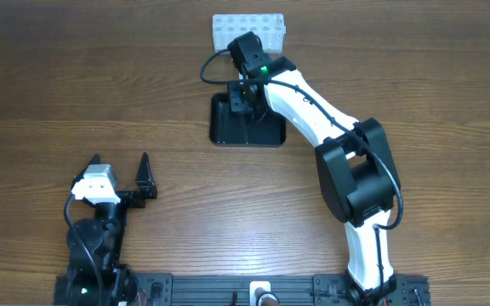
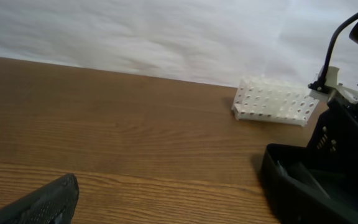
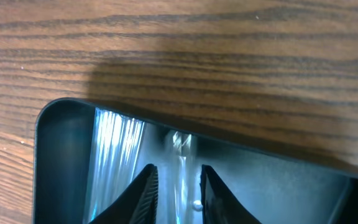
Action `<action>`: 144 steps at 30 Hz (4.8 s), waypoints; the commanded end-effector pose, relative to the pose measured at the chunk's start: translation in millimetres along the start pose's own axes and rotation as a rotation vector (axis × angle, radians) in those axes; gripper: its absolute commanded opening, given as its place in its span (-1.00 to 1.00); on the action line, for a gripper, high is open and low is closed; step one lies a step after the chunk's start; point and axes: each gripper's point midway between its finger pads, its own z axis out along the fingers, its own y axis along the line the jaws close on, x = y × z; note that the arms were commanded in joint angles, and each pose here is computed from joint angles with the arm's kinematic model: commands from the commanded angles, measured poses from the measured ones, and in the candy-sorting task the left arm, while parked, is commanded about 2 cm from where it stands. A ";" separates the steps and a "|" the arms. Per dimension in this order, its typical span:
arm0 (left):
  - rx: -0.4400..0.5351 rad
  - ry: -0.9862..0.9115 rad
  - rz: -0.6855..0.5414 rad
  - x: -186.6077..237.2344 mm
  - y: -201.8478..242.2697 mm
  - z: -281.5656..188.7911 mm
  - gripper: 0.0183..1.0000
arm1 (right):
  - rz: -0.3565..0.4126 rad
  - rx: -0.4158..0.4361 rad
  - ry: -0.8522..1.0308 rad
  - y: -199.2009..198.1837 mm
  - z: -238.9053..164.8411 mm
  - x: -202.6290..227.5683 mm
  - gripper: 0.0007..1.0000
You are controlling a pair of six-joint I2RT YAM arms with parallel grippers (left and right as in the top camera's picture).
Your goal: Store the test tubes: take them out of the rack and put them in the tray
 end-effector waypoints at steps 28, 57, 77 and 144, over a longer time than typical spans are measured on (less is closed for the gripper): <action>0.001 0.000 0.018 1.1 0.5 0.1 1.00 | -0.111 0.170 -0.694 -50.4 -126.3 -161.2 0.99; 0.000 0.000 0.018 1.1 0.6 0.1 1.00 | -0.047 0.231 -0.699 -104.3 -42.2 -176.1 0.93; 0.000 0.000 0.018 1.1 0.6 0.1 1.00 | -0.036 0.248 -0.696 -112.0 -42.9 -176.0 -0.11; 0.000 0.000 0.018 1.0 0.6 0.1 1.00 | -0.012 0.011 -0.824 -44.3 -255.4 -152.6 -0.86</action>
